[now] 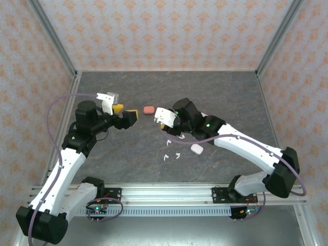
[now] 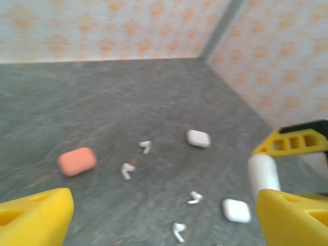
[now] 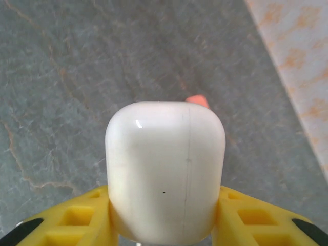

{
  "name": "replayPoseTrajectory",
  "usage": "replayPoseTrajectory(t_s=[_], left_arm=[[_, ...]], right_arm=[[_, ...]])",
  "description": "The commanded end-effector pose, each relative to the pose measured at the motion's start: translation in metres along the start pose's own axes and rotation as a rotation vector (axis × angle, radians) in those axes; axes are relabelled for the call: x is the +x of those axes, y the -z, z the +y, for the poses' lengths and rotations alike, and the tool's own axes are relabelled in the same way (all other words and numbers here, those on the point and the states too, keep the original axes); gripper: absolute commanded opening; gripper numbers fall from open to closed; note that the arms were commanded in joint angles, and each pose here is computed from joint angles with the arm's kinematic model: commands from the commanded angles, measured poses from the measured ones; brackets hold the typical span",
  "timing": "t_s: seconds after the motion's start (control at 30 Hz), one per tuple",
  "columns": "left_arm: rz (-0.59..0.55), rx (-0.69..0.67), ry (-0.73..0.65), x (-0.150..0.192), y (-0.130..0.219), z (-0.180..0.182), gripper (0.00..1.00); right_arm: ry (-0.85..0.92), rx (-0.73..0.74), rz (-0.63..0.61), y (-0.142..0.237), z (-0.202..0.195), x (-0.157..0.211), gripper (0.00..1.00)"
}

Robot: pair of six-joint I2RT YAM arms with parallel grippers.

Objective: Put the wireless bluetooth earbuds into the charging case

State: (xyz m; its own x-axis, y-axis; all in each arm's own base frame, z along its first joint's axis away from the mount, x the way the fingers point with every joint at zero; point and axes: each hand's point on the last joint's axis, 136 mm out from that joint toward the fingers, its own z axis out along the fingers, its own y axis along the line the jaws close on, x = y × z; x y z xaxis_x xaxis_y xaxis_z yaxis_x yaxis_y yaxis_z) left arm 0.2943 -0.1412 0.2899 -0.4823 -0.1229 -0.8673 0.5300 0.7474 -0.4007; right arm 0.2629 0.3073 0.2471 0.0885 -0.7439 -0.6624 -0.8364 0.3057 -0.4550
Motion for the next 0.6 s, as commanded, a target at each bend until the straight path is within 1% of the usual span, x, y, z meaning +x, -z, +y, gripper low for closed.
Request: replayPoseTrajectory(t_s=[0.0,0.13,0.37,0.47,0.57], left_arm=[[0.004,0.267,0.010,-0.013,-0.004,-0.050,0.90],[0.067,0.322,-0.015,0.000,-0.015,-0.069,0.90],[0.120,0.344,0.016,0.014,-0.036,-0.074,0.89],[0.127,0.354,0.030,0.016,-0.043,-0.075,0.86],[0.139,0.371,0.038,0.018,-0.048,-0.078,0.80]], right_arm=[[0.051,0.051,-0.002,0.007,-0.010,-0.004,0.42],[0.057,0.063,-0.018,0.011,-0.015,-0.011,0.42],[0.059,0.057,-0.058,0.014,-0.013,-0.023,0.42],[0.054,0.059,-0.064,0.014,-0.013,-0.025,0.42],[0.051,0.058,-0.077,0.015,-0.013,-0.028,0.42]])
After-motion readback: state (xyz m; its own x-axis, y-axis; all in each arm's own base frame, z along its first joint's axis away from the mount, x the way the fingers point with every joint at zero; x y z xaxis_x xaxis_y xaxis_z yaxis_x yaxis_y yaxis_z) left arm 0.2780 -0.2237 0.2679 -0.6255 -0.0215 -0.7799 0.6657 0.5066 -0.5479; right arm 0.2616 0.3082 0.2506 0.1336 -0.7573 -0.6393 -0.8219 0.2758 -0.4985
